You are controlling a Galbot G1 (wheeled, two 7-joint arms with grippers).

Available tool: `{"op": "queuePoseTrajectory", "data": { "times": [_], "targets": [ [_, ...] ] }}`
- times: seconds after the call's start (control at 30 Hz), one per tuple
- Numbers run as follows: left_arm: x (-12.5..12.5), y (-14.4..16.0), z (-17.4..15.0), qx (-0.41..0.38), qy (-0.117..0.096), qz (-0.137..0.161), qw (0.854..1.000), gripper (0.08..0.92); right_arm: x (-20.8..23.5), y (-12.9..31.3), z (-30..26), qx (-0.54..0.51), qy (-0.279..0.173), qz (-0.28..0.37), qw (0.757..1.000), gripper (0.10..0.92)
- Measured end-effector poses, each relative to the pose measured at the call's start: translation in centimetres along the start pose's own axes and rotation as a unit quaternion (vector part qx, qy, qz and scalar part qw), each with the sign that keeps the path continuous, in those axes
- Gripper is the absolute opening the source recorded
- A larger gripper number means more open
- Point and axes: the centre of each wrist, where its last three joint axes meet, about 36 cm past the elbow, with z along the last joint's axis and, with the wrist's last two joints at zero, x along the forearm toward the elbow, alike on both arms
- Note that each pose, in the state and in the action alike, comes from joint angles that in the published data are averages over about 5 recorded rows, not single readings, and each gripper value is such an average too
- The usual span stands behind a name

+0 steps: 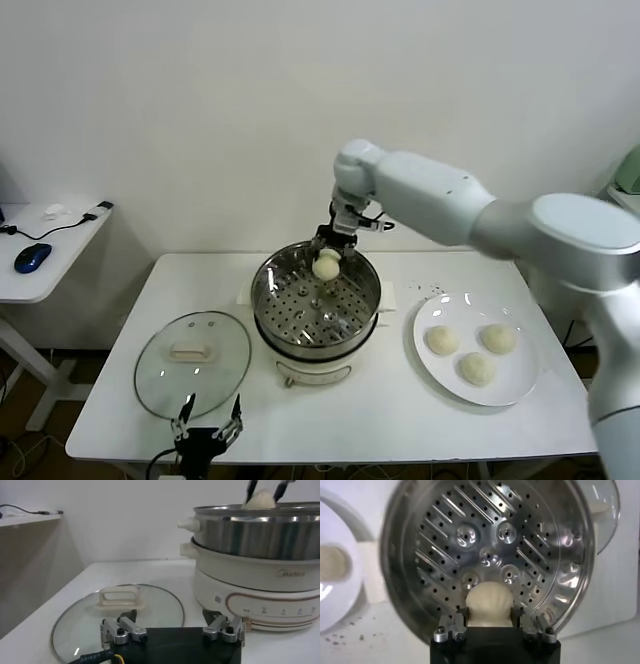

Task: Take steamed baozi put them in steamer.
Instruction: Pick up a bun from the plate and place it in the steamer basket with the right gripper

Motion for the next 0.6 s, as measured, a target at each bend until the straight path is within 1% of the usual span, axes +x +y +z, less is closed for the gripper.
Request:
{"op": "queuePoseTrajectory", "data": {
  "times": [0.07,0.13,0.37,0.43,0.6],
  "targets": [
    [0.0,-0.1,0.0,0.0,-0.001,0.0,1.0,0.823,-0.9,-0.1,0.1,0.0,-0.002,0.001,1.0,0.571],
    [0.0,-0.1,0.0,0.0,-0.001,0.001,1.0,0.823,-1.6,0.0,0.3,-0.001,-0.004,0.002,1.0,0.591],
    [0.0,-0.2,-0.5,0.001,-0.006,0.001,1.0,0.823,-2.2,0.3,0.8,-0.008,-0.004,0.008,1.0,0.768],
    [0.1,-0.1,-0.6,0.0,-0.008,0.001,1.0,0.823,-1.7,0.3,1.0,-0.01,-0.005,0.012,1.0,0.805],
    [0.4,0.0,-1.0,-0.001,-0.011,-0.001,1.0,0.823,2.1,0.5,1.6,-0.015,-0.009,0.022,1.0,0.822]
  ]
}}
